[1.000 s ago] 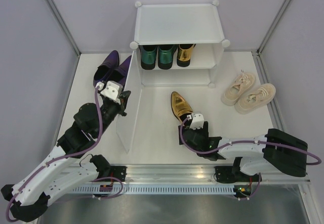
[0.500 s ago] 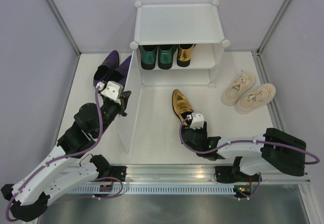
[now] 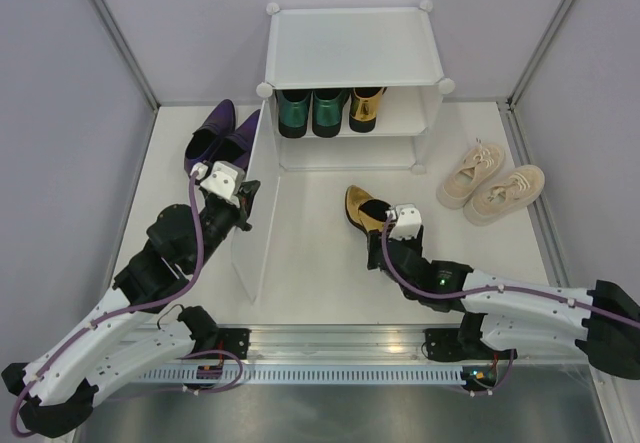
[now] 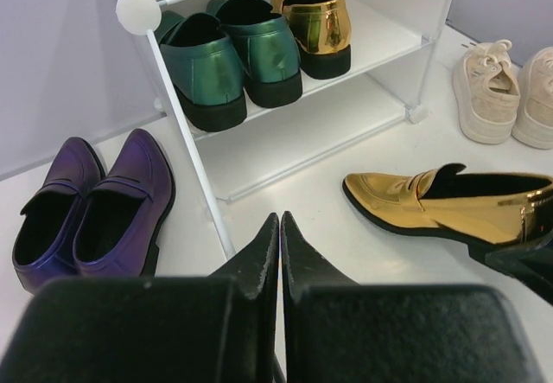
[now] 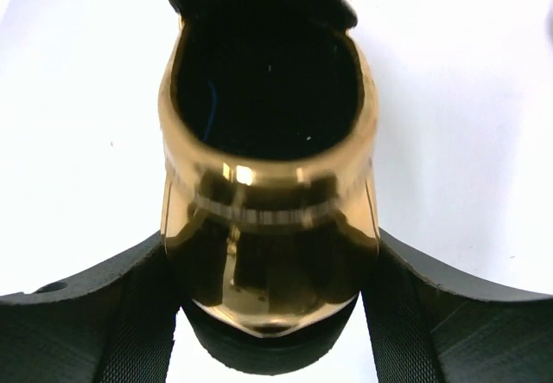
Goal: Place and organize the shoes in the shoe cabinet
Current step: Pick up the shoe from the center of the board.
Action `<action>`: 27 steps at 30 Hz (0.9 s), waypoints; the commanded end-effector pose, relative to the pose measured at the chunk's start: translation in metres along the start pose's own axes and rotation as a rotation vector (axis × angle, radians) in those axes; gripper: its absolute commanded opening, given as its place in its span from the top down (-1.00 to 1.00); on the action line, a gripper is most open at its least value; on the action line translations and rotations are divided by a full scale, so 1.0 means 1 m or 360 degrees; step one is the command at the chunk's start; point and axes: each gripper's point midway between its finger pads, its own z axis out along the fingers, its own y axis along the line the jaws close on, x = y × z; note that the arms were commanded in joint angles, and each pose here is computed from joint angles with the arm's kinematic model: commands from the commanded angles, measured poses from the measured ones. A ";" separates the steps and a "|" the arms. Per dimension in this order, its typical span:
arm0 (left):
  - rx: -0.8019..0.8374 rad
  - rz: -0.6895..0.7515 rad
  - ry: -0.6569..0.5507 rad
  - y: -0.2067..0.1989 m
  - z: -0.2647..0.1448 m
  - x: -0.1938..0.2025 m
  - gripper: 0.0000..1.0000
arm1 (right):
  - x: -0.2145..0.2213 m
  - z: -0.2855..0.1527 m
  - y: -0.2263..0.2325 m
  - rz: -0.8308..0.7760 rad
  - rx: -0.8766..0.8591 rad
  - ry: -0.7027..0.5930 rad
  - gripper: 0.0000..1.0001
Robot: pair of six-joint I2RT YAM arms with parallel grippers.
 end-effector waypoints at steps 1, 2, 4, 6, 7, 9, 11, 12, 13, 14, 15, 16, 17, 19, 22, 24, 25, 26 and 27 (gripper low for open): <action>0.0025 0.0151 0.0302 -0.002 -0.004 0.057 0.95 | -0.048 -0.013 -0.005 0.0086 0.0010 -0.0154 0.99; 0.0028 0.0153 0.0302 -0.002 -0.004 0.057 0.95 | -0.049 -0.015 -0.006 0.0085 -0.0004 -0.0152 0.99; 0.0028 0.0153 0.0300 -0.002 -0.004 0.057 0.95 | -0.055 -0.019 -0.010 0.0092 -0.0010 -0.0168 0.99; 0.0028 0.0153 0.0300 -0.003 -0.004 0.057 0.95 | -0.055 -0.022 -0.010 0.0095 -0.0040 -0.0159 0.99; 0.0030 0.0155 0.0299 -0.003 -0.004 0.056 0.95 | -0.052 -0.022 -0.010 0.0082 -0.0050 -0.0144 0.99; 0.0030 0.0151 0.0302 -0.003 -0.004 0.057 0.95 | -0.044 -0.021 -0.007 0.0067 -0.0087 -0.0102 0.99; 0.0030 0.0154 0.0302 -0.003 -0.004 0.057 0.95 | -0.037 -0.020 -0.002 0.0061 -0.0134 -0.0072 0.99; 0.0033 0.0156 0.0306 -0.004 -0.004 0.058 0.95 | -0.027 -0.020 0.002 0.0040 -0.0187 -0.0024 0.99; 0.0035 0.0156 0.0308 -0.004 -0.003 0.058 0.95 | -0.025 -0.019 0.005 0.0041 -0.0207 -0.0019 0.99; 0.0038 0.0157 0.0310 -0.004 -0.003 0.059 0.95 | -0.018 -0.016 0.005 0.0049 -0.0202 0.0013 0.99; 0.0038 0.0156 0.0308 -0.004 -0.003 0.058 0.95 | -0.011 -0.014 0.006 0.0049 -0.0199 0.0039 0.90; 0.0038 0.0157 0.0313 -0.005 -0.003 0.059 0.95 | 0.002 -0.011 0.006 0.0053 -0.0213 0.0076 0.77; 0.0040 0.0157 0.0310 -0.005 -0.003 0.059 0.95 | 0.010 -0.008 0.007 0.0080 -0.0216 0.0103 0.66; 0.0036 0.0158 0.0317 -0.005 -0.003 0.060 0.95 | 0.033 -0.001 0.003 0.0102 -0.0178 0.0169 0.63; 0.0032 0.0164 0.0320 -0.004 -0.002 0.060 0.95 | 0.050 0.004 0.003 0.0136 -0.0164 0.0225 0.27; 0.0034 0.0163 0.0320 -0.004 -0.002 0.060 0.95 | 0.055 0.006 0.001 0.0129 -0.0143 0.0246 -0.05; 0.0034 0.0163 0.0320 -0.004 -0.002 0.060 0.95 | 0.056 0.006 -0.001 0.0119 -0.0127 0.0251 -0.12; 0.0034 0.0161 0.0320 -0.004 -0.002 0.060 0.95 | 0.056 0.007 -0.001 0.0114 -0.0116 0.0253 -0.29; 0.0029 0.0164 0.0320 -0.004 -0.002 0.060 0.95 | 0.054 0.007 -0.001 0.0112 -0.0114 0.0250 -0.39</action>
